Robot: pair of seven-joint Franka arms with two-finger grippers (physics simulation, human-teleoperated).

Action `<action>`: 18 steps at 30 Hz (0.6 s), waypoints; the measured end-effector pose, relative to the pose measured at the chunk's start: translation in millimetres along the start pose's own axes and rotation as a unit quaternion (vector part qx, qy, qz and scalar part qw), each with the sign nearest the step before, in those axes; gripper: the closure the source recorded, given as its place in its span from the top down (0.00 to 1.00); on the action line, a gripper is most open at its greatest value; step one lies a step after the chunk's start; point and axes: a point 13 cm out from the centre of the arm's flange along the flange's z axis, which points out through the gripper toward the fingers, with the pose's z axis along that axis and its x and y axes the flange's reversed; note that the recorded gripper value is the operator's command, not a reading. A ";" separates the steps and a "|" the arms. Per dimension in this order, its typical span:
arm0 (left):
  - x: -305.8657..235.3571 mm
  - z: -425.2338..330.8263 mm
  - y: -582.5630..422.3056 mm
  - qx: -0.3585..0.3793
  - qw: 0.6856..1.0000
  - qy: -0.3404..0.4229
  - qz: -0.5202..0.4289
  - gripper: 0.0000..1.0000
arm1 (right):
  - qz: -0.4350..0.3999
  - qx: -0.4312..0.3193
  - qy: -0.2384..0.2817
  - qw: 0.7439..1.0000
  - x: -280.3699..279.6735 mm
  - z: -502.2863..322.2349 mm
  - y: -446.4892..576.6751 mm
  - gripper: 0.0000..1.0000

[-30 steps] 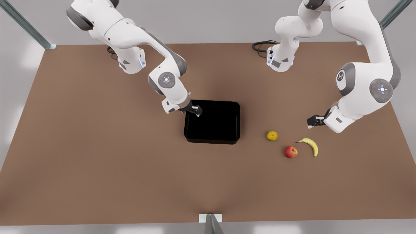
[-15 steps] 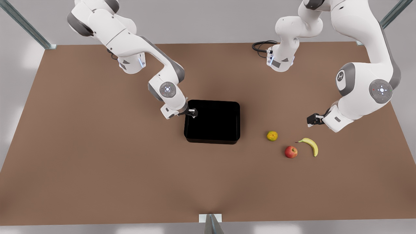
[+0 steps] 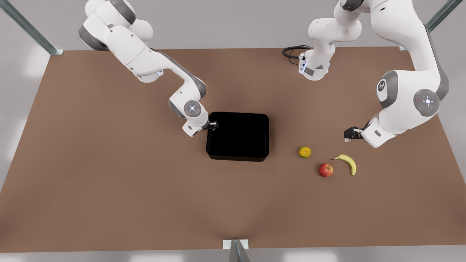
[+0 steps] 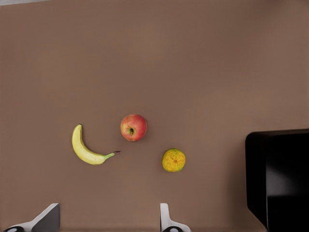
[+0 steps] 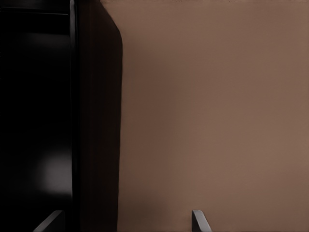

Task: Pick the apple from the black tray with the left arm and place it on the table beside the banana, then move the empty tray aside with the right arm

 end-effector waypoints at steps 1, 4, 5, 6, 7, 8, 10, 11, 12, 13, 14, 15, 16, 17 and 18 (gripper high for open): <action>0.0 0.0 0.0 0.000 1.000 0.000 0.001 1.00 | -0.002 -0.004 -0.005 1.000 -1.6 -0.5 1.6 0.95; 0.0 -0.1 0.0 0.000 1.000 0.000 0.002 1.00 | -0.005 -0.014 -0.018 1.000 -7.3 -5.1 7.1 0.51; 0.0 0.0 0.0 0.000 1.000 0.000 0.003 1.00 | -0.006 -0.018 -0.021 1.000 -8.8 -6.7 8.6 0.40; 0.0 0.0 0.0 0.000 1.000 0.000 0.003 1.00 | -0.006 -0.021 -0.024 0.999 -10.2 -8.6 10.2 0.36; 0.0 -0.1 0.0 0.000 1.000 0.000 0.004 1.00 | -0.007 -0.024 -0.027 0.999 -11.1 -10.1 11.5 0.29; 0.0 -0.1 0.0 0.000 1.000 0.000 0.004 1.00 | -0.008 -0.026 -0.028 0.999 -11.8 -11.1 12.5 0.21; 0.0 -0.2 0.1 0.000 1.000 0.000 0.005 1.00 | -0.011 -0.030 -0.032 0.999 -13.2 -12.4 14.0 0.09; -0.1 -0.2 0.2 0.000 1.000 0.000 0.005 1.00 | -0.012 -0.031 -0.033 0.999 -13.7 -12.7 14.5 0.04; -0.1 -0.2 0.2 -0.001 1.000 0.000 0.005 1.00 | -0.013 -0.032 -0.034 0.999 -14.0 -13.2 15.4 0.04; -0.1 -0.2 0.3 -0.001 1.000 0.000 0.006 1.00 | -0.014 -0.033 -0.035 0.999 -14.3 -13.5 16.2 0.04; -0.1 -0.2 0.3 -0.001 1.000 0.000 0.006 1.00 | -0.016 -0.034 -0.036 0.999 -14.6 -14.1 16.8 0.04; -0.1 -0.2 0.3 -0.001 1.000 0.000 0.006 1.00 | -0.017 -0.036 -0.040 0.998 -16.6 -18.7 17.6 0.04; -0.1 -0.2 0.3 -0.001 1.000 0.000 0.007 1.00 | -0.018 -0.037 -0.048 0.998 -19.2 -26.6 18.6 0.04; -0.1 -0.2 0.3 -0.001 1.000 0.000 0.007 1.00 | -0.019 -0.038 -0.057 0.997 -22.4 -37.1 19.5 0.04; -0.1 -0.2 0.3 -0.001 1.000 0.000 0.007 1.00 | -0.020 -0.038 -0.069 0.997 -26.4 -50.5 19.6 0.04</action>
